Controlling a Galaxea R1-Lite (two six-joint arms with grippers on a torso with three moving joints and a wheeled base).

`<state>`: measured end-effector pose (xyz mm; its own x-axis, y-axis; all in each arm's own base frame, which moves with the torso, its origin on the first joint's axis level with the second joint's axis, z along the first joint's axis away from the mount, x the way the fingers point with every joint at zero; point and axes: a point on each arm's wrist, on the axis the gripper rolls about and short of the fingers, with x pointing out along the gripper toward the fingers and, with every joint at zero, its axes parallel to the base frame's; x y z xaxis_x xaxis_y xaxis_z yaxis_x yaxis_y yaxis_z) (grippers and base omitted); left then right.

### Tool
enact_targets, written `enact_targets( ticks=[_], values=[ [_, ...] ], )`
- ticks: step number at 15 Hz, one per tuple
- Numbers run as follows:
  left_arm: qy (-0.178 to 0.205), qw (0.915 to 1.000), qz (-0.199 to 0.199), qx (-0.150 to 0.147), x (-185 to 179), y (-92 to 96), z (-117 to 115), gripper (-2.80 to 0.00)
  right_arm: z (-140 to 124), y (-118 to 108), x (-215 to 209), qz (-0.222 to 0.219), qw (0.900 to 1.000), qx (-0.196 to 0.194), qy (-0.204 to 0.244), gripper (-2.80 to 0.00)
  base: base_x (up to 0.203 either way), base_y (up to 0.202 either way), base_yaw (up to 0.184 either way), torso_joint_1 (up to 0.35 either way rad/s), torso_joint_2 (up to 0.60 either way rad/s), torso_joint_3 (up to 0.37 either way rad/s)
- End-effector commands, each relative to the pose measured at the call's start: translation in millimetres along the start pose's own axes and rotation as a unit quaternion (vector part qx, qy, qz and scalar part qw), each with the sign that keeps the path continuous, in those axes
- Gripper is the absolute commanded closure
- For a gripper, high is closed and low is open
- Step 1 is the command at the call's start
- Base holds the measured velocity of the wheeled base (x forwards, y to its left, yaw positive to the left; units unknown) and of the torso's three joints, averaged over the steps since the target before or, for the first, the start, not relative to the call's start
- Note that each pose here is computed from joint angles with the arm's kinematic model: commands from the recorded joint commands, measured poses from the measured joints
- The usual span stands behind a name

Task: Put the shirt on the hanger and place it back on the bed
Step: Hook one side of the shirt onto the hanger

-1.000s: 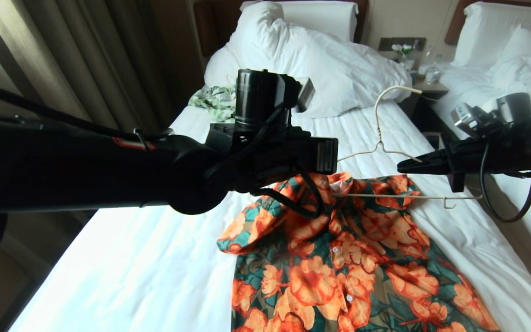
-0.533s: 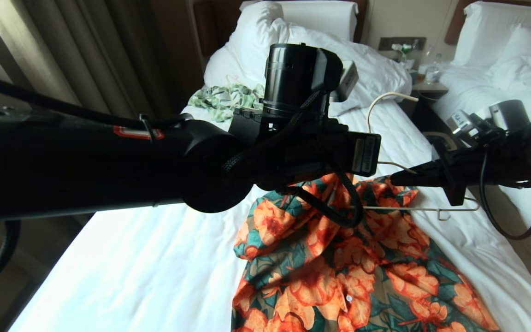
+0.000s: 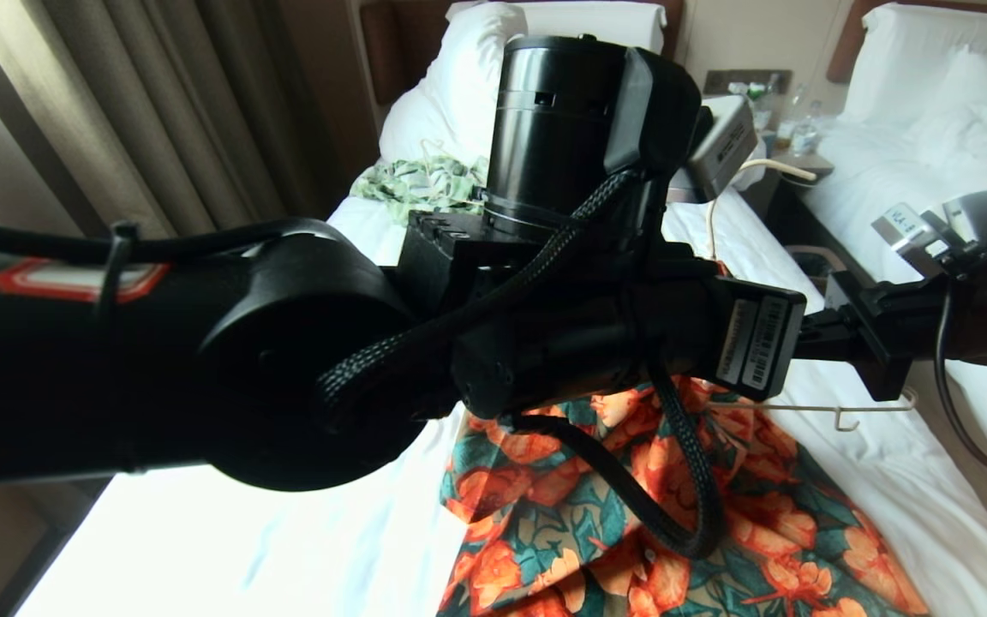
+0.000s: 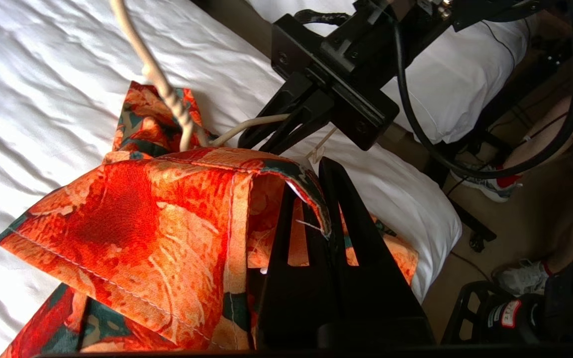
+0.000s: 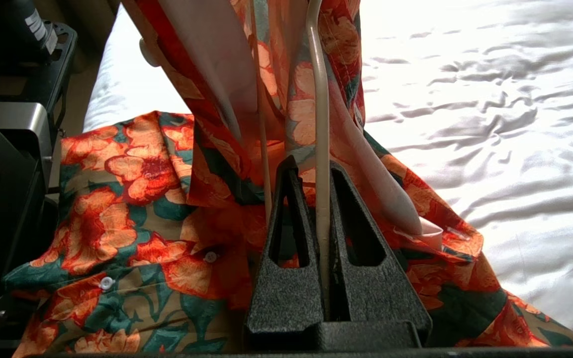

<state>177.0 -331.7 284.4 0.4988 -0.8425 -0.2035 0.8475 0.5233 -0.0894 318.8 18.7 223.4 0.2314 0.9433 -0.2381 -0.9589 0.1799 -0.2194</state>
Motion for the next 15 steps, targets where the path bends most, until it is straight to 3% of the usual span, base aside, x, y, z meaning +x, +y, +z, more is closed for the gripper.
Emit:
enact_targets(
  ticks=[1, 4, 11, 13, 15],
  values=[
    [-0.004, 0.9998, -0.008, 0.015, -3, -6.1, 2, 0.00, 4, 10, 1, 0.009, 1.000, -0.002, -0.004, 0.00, 0.000, 0.000, 0.000, 0.000, 0.00, 0.000],
    [-0.005, 0.9978, -0.017, 0.064, -4, -13.4, 2, 0.00, 10, 22, 11, 0.030, 1.000, -0.004, -0.009, 0.00, 0.000, 0.000, 0.000, 0.000, 0.00, 0.000],
    [-0.007, 0.9920, -0.073, 0.102, -13, -57.5, -2, 0.00, 12, 32, 14, 0.042, 0.999, -0.001, -0.010, 0.00, 0.000, 0.000, 0.000, 0.000, 0.00, 0.000],
    [-0.003, 0.9903, -0.075, 0.117, -9, -60.3, -6, 0.00, 13, 32, 16, 0.045, 0.999, 0.001, -0.012, 0.00, 0.000, 0.000, 0.000, 0.000, 0.00, 0.000],
    [-0.006, 0.9912, -0.062, 0.117, -8, -51.5, -3, 0.00, 13, 31, 15, 0.049, 0.999, 0.004, -0.020, 0.00, 0.000, 0.000, 0.000, 0.000, 0.00, 0.000]
  ],
)
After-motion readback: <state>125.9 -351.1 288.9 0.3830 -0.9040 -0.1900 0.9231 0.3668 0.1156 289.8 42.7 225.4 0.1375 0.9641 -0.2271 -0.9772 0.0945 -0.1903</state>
